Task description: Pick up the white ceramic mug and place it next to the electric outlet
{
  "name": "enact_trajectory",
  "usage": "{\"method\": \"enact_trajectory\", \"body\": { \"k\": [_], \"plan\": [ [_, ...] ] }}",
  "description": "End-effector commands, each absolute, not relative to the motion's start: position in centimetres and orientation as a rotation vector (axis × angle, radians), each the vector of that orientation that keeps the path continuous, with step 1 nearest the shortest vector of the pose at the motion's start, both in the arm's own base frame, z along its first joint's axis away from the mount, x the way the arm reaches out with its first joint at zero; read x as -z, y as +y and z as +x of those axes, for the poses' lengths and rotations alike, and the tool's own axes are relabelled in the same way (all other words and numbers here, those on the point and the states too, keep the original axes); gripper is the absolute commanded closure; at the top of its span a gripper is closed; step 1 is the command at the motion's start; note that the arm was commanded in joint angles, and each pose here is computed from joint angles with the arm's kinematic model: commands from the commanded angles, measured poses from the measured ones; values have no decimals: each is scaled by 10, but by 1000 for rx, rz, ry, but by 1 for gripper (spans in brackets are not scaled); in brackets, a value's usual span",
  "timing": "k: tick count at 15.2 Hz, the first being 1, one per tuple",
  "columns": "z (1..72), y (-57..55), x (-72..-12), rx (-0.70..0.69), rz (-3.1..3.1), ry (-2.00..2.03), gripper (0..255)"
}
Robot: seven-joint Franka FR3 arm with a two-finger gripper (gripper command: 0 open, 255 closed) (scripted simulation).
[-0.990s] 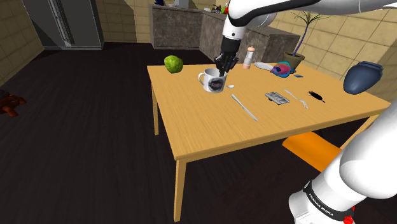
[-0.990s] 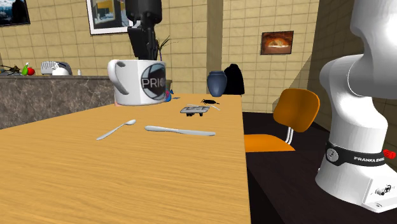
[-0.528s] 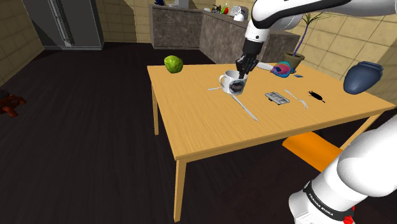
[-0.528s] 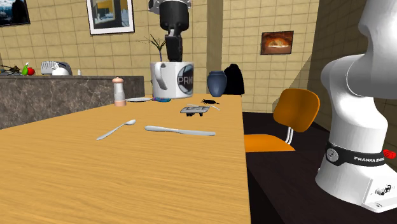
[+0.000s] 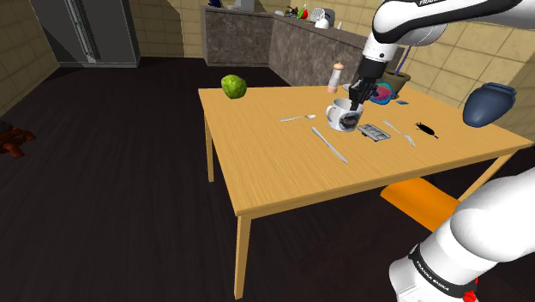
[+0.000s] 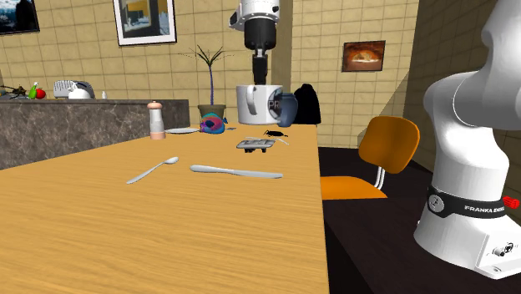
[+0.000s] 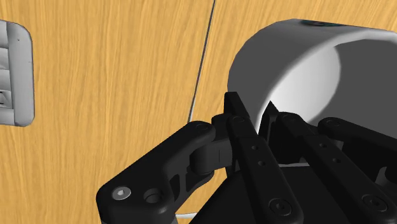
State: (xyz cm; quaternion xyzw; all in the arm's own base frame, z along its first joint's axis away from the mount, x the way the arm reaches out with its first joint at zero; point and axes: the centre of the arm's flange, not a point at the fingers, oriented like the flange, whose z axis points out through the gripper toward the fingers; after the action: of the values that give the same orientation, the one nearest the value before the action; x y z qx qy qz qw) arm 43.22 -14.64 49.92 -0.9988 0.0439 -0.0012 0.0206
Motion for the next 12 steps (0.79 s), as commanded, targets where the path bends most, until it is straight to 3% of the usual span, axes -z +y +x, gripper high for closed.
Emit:
{"method": "enact_trajectory", "body": {
  "k": [1, 12],
  "plan": [
    [417, -170, -500, 4, -3097, 135, 255],
    [324, -282, -500, 4, -3097, 135, 255]
  ]
}}
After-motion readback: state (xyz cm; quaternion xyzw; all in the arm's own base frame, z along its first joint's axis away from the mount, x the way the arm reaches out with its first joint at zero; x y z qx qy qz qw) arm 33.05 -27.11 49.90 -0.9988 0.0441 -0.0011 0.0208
